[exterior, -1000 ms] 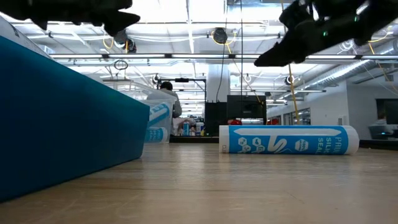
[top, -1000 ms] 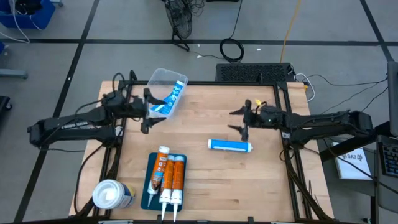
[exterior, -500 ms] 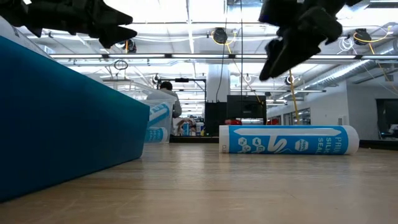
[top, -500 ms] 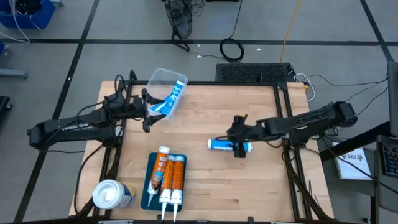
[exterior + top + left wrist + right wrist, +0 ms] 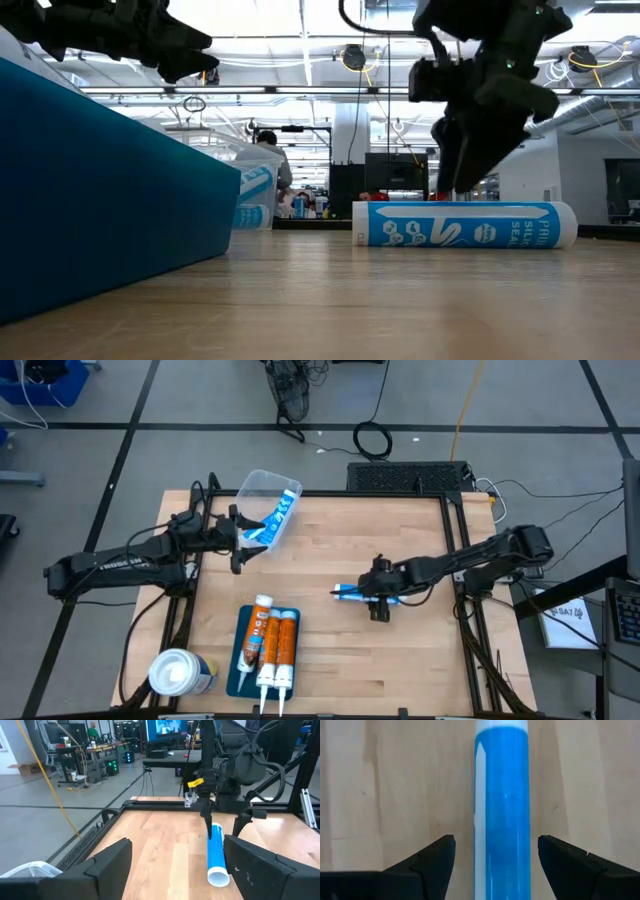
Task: Pick & place silicon tubes, Sealant and Lysol wipes
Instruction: Put the blue sealant into the white bin
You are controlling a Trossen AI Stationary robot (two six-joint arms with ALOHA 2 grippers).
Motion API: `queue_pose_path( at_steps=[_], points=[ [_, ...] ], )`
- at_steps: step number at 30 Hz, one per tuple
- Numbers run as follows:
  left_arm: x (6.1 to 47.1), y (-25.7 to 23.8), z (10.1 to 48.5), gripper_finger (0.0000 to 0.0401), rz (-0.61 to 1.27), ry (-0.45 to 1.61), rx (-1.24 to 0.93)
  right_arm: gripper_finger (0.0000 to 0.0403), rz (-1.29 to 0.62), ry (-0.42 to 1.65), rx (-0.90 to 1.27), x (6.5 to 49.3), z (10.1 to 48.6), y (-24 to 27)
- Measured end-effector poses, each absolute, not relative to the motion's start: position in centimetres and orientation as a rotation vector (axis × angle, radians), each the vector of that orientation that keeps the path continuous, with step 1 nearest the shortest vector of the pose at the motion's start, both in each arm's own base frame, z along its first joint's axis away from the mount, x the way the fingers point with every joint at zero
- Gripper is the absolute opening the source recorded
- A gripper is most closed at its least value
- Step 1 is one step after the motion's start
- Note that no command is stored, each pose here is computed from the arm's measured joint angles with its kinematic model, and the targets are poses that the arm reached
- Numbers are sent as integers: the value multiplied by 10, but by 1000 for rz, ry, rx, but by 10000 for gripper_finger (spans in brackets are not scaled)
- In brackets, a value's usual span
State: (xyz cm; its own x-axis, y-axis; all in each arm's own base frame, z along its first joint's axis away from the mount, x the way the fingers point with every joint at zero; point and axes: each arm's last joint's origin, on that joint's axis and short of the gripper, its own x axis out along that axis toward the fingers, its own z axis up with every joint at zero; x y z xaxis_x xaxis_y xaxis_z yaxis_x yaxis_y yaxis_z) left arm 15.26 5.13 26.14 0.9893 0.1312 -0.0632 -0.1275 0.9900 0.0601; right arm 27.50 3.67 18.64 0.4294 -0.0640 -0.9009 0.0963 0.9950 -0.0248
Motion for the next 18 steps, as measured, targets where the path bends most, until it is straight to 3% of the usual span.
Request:
queue_pose_path(
  at_steps=[18],
  points=[
    [153, 51, 263, 306, 129, 55, 77, 263, -151, 1088, 120, 276, 174, 37]
  ],
)
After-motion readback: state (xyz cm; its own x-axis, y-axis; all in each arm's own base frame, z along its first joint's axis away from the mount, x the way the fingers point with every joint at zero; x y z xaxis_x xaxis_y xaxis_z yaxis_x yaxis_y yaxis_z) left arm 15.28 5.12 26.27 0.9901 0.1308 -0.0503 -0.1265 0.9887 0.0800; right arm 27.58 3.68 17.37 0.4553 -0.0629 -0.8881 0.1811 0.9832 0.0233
